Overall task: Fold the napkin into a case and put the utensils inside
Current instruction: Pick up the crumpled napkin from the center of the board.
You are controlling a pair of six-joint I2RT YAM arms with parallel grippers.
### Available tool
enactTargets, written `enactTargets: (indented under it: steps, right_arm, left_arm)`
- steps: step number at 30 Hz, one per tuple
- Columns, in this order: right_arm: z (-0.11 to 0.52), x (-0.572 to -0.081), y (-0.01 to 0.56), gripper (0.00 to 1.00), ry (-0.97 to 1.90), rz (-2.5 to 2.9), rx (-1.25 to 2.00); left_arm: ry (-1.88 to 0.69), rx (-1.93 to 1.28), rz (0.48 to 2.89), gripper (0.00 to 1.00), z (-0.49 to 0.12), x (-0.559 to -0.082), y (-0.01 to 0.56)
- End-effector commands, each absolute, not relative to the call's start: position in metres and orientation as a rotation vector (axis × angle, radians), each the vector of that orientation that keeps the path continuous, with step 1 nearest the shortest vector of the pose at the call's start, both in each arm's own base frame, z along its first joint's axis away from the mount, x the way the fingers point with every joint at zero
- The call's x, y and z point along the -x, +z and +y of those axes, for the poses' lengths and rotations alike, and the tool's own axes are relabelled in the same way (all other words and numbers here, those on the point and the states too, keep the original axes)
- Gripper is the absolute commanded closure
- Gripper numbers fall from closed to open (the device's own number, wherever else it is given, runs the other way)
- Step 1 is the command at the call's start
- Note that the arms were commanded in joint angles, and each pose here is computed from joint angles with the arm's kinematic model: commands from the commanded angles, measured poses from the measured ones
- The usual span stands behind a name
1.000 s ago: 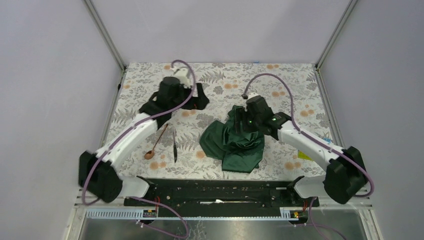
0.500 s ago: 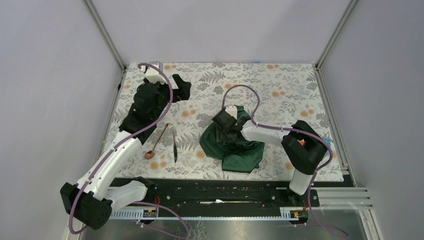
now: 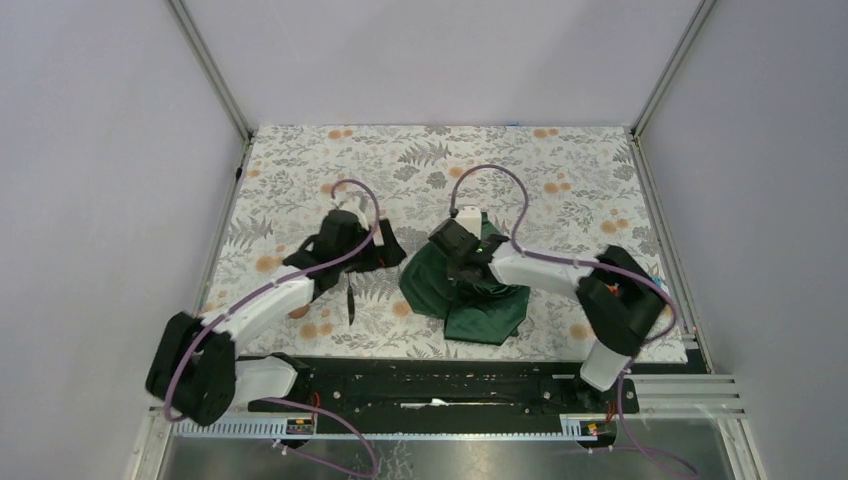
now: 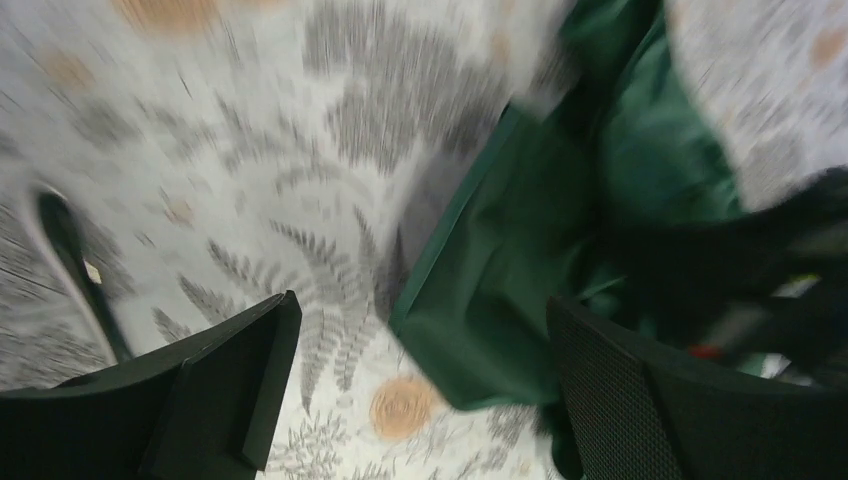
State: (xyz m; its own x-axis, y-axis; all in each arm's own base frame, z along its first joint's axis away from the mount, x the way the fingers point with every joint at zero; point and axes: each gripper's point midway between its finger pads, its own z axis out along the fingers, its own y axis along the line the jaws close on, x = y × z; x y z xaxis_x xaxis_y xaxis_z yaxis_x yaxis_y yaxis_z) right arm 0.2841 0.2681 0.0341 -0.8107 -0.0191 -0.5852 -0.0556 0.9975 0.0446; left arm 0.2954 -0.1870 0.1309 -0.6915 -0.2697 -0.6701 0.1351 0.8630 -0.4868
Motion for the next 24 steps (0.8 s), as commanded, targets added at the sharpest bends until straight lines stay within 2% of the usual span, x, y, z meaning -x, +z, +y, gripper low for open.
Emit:
enactTargets:
  steps: [1,6,8,9,12,16,18,22,24]
  right_arm:
    - [0.264,-0.285,0.099,1.00,0.227,2.365,0.089]
    - [0.253,-0.272,0.112,1.00,0.343,2.370,0.097]
    - [0.244,-0.270,0.113,1.00,0.380,2.374,0.070]
    - [0.239,-0.270,0.115,1.00,0.399,2.372,0.055]
    - [0.222,-0.279,0.122,1.00,0.431,2.358,0.004]
    - [0.200,-0.305,0.146,1.00,0.425,2.327,-0.036]
    - [0.189,-0.323,0.173,1.00,0.404,2.289,-0.062]
    - [0.128,-0.356,0.197,1.00,0.209,2.297,-0.209]
    - [0.099,-0.368,0.192,1.00,0.137,2.365,-0.251]
  left_arm:
    - [-0.880,-0.014,2.359,0.01,-0.233,-0.279,0.101]
    - [-0.825,-0.105,2.491,0.02,-0.256,-0.270,0.058]
    - [-0.804,-0.125,2.516,0.08,-0.262,-0.266,0.048]
    - [-0.805,-0.135,2.521,0.15,-0.265,-0.264,0.045]
    - [-0.793,-0.145,2.536,0.47,-0.266,-0.262,0.040]
    - [-0.693,-0.138,2.492,0.81,-0.257,-0.283,0.061]
    - [-0.648,-0.129,2.450,0.90,-0.249,-0.297,0.085]
    - [-0.590,-0.053,2.320,0.93,-0.216,-0.317,0.144]
    - [-0.582,-0.027,2.284,1.00,-0.201,-0.313,0.164]
